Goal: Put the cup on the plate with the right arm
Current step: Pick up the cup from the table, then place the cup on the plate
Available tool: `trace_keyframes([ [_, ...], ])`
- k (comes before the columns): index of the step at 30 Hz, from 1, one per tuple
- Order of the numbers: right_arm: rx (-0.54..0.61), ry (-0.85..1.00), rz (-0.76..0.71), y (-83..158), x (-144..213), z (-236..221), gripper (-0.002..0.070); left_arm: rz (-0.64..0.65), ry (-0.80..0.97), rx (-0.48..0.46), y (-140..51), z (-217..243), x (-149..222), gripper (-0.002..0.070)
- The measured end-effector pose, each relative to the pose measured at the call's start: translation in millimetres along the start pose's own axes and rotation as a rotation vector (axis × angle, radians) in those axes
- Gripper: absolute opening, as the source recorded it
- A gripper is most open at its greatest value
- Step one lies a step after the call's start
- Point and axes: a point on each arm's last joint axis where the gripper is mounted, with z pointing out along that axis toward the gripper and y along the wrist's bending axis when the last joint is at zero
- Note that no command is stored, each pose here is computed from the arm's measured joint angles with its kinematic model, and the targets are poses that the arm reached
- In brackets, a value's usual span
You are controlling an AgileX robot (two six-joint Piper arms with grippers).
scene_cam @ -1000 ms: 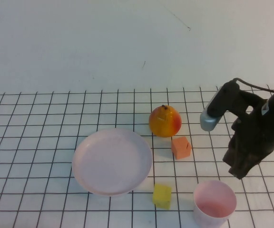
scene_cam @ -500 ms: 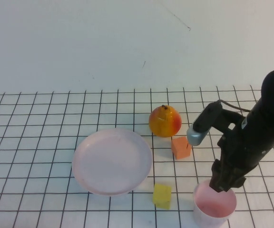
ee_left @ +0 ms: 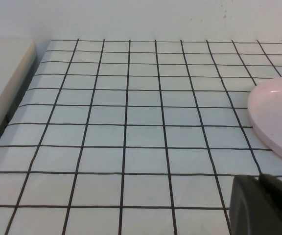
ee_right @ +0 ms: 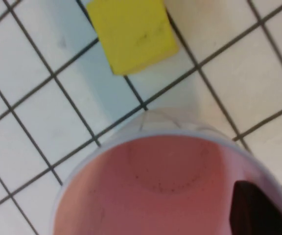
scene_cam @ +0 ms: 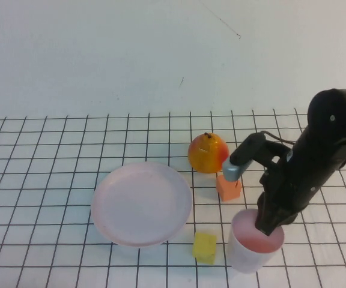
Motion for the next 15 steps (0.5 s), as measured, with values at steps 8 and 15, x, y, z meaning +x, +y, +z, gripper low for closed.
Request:
trace_keyframes([
  [8, 0.091, -0.214, -0.136, 17.4, -68.1, -27.7, 0.0020, 0.000, 0.000, 0.000, 0.0, 0.0, 0.0, -0.0003],
  [15, 0.105, -0.323, -0.229, 30.2, -133.9, -13.1, 0.0020, 0.000, 0.000, 0.000, 0.0, 0.0, 0.0, -0.0003],
])
